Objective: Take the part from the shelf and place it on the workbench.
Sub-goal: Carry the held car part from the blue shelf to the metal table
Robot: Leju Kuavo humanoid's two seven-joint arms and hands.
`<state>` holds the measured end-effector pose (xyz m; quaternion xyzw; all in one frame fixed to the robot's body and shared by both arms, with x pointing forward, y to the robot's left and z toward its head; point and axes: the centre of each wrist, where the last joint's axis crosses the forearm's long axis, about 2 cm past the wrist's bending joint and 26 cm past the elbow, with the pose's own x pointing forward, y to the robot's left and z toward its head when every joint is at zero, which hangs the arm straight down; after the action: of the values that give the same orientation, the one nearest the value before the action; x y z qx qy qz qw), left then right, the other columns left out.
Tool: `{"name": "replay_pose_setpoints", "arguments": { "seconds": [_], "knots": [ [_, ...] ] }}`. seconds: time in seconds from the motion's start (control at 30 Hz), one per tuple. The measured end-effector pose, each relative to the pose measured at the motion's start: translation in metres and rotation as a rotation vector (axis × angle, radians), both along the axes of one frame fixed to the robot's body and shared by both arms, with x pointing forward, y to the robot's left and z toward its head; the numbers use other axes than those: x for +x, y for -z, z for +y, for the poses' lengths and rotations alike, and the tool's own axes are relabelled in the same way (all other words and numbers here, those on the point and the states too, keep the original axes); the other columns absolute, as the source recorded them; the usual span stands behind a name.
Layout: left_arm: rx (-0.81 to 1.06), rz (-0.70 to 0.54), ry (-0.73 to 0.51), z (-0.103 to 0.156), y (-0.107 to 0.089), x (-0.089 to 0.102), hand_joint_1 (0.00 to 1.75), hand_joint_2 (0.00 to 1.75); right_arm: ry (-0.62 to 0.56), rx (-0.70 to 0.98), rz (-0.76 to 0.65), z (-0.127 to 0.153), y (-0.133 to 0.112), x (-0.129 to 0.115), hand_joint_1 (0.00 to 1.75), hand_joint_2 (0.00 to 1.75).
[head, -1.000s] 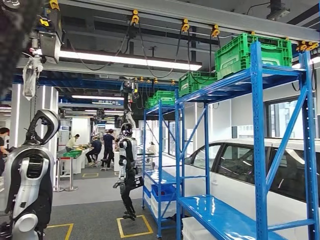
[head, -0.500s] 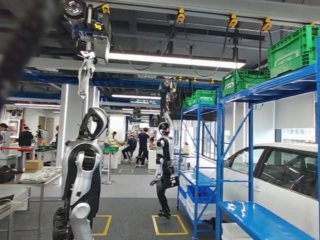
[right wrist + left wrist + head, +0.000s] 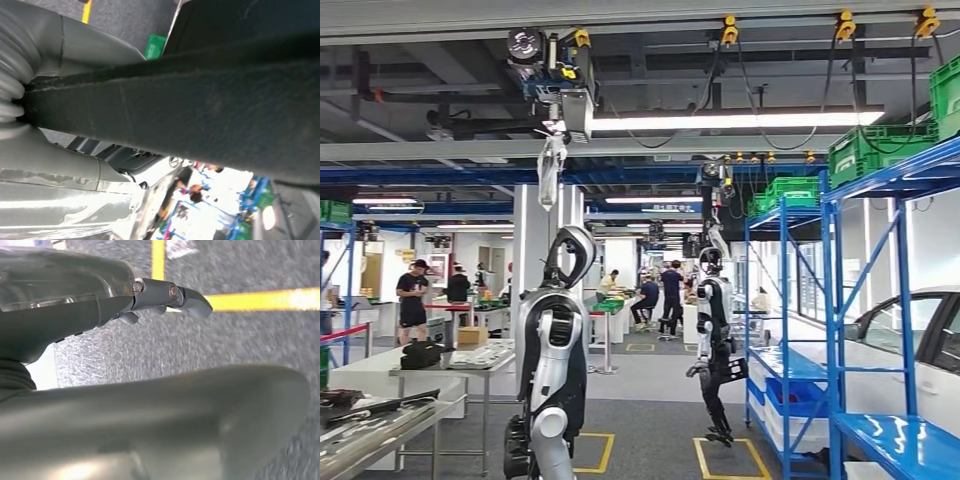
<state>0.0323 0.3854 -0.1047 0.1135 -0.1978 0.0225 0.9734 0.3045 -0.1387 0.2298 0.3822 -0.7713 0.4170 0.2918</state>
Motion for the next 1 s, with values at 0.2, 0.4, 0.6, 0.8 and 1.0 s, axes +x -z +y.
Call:
{"name": "replay_pose_setpoints", "arguments": {
  "seconds": [0.2,0.4,0.6,0.8,1.0],
  "knots": [
    [0.004,-0.002,-0.001,0.003,-0.001,0.001,0.0,1.75,0.003,0.007,0.01,0.002,0.004,-0.003,1.75,1.75],
    [0.008,-0.004,-0.004,0.005,-0.001,0.002,0.0,1.75,0.0,0.019,0.003,0.004,0.0,-0.004,1.75,1.75],
    [0.017,-0.017,0.009,0.008,-0.002,0.004,0.0,1.75,0.003,0.025,0.002,0.004,0.0,-0.004,1.75,1.75],
    [0.022,-0.032,0.016,0.009,-0.002,0.006,0.0,1.75,-0.007,0.026,-0.002,0.006,-0.002,-0.004,1.75,1.75],
    [0.025,-0.031,0.015,0.011,-0.003,0.005,0.0,1.75,-0.016,0.041,-0.01,0.012,-0.007,-0.004,1.75,1.75]
  ]
}}
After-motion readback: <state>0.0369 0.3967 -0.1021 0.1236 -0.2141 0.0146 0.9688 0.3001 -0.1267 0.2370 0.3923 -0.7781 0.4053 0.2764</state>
